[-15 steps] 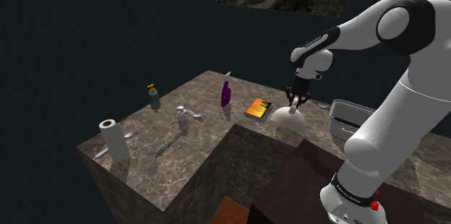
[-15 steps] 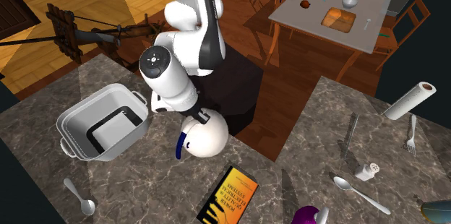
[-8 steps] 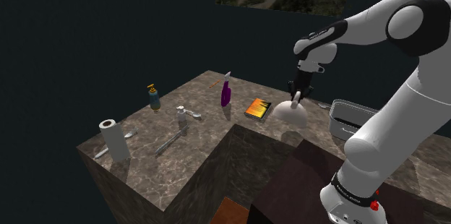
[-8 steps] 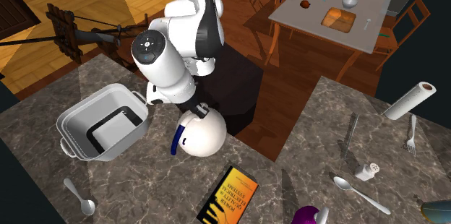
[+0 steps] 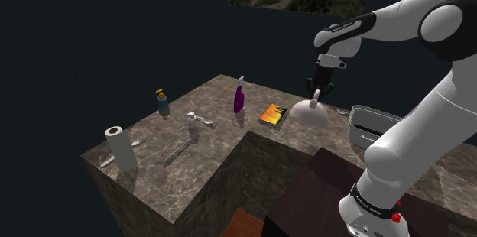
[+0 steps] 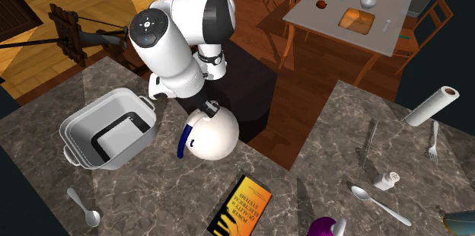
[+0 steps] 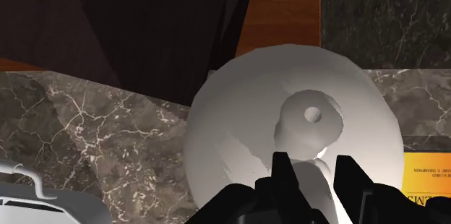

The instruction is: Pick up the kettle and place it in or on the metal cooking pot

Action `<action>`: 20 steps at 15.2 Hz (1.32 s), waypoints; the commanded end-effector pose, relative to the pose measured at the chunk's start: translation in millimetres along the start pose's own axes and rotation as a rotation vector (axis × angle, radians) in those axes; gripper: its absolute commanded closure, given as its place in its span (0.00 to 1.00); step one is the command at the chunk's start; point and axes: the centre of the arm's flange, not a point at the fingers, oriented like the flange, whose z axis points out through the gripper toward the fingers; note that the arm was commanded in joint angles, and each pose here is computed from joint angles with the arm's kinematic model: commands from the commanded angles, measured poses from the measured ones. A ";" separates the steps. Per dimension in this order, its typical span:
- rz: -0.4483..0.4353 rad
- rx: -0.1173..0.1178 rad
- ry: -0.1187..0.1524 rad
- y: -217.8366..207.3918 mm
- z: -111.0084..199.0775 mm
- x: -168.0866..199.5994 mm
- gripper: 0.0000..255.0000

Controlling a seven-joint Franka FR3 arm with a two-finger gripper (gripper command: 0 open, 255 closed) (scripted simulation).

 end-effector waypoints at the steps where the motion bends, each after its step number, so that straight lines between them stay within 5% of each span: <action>1: 0.000 0.001 0.001 0.4 -10.6 -2.1 1.00; 14: 0.000 0.001 0.001 0.2 -73.9 -17.3 1.00; 20: 0.000 0.001 0.001 71.4 -92.4 12.0 1.00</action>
